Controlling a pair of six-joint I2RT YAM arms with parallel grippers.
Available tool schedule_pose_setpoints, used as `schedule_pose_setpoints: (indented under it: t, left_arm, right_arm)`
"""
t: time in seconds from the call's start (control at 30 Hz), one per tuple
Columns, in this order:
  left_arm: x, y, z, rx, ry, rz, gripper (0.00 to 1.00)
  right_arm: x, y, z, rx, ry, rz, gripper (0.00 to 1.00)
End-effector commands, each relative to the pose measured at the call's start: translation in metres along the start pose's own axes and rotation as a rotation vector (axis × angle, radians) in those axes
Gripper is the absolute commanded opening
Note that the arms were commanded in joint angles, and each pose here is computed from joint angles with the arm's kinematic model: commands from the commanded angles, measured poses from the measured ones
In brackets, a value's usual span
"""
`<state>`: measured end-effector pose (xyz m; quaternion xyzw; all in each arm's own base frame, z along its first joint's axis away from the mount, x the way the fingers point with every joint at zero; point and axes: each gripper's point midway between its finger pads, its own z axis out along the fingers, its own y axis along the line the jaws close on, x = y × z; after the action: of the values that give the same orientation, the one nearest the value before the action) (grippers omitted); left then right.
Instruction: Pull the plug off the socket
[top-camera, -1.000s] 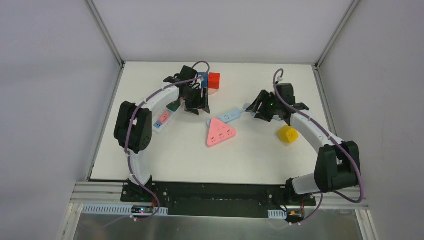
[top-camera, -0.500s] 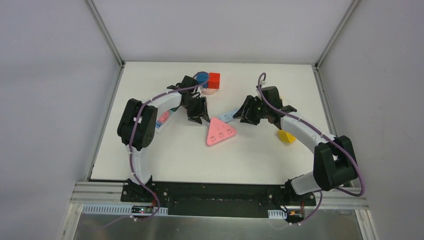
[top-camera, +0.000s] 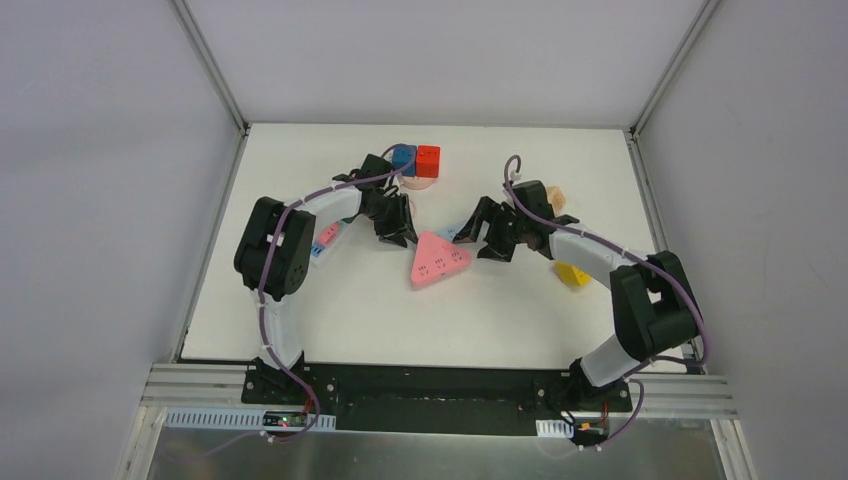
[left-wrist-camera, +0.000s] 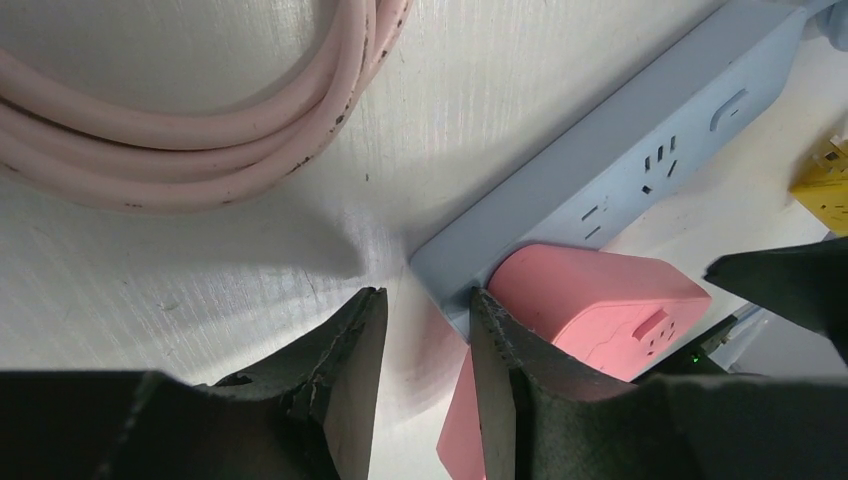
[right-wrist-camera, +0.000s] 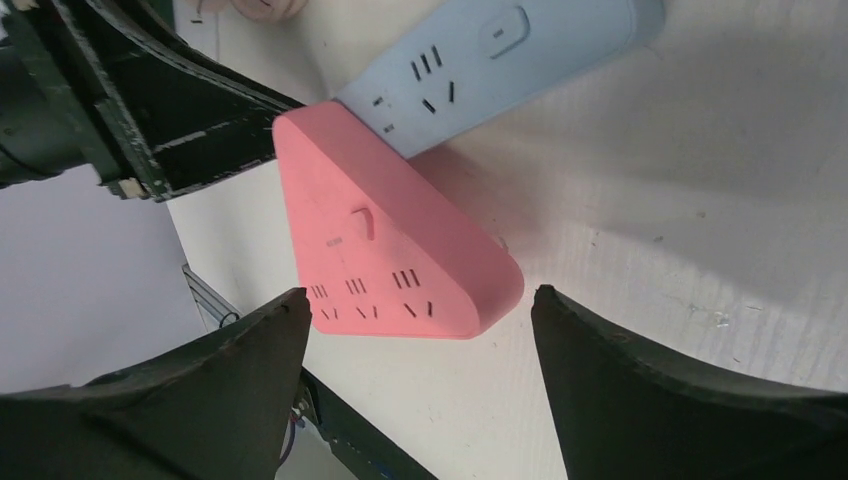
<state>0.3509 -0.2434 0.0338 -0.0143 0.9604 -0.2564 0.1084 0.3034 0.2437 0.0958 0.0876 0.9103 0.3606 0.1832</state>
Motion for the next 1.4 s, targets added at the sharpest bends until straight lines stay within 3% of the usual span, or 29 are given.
schedule_pose_setpoints:
  t: [0.0, 0.17, 0.4, 0.7, 0.9, 1.1, 1.27, 1.37]
  left_arm:
    - [0.043, 0.03, 0.016, -0.104, 0.123, -0.031, 0.36]
    - [0.051, 0.032, 0.018, -0.1, 0.143, -0.049, 0.36]
    - [0.06, 0.027, 0.02, -0.067, 0.168, -0.067, 0.36]
    - [0.07, 0.034, 0.025, -0.097, 0.199, -0.115, 0.35]
    - [0.075, 0.039, 0.023, -0.124, 0.208, -0.127, 0.34]
    - [0.078, 0.036, 0.021, -0.126, 0.214, -0.12, 0.34]
    - [0.084, 0.026, 0.022, -0.099, 0.241, -0.109, 0.39]
    - [0.087, 0.021, 0.024, -0.088, 0.25, -0.098, 0.4]
  right_arm:
    - [0.016, 0.006, 0.012, -0.067, 0.049, 0.022, 0.84]
    - [0.034, -0.007, 0.024, -0.033, 0.053, 0.063, 0.86]
    - [0.038, 0.002, 0.03, -0.171, -0.085, 0.239, 0.87]
    - [0.047, 0.021, 0.046, -0.291, -0.196, 0.316, 0.8]
    - [0.047, 0.012, 0.053, -0.311, -0.232, 0.383, 0.69]
    - [0.045, 0.011, 0.052, -0.315, -0.236, 0.388, 0.49]
    - [0.03, 0.002, 0.043, -0.312, -0.271, 0.396, 0.26]
    - [0.021, -0.002, 0.04, -0.309, -0.275, 0.381, 0.22]
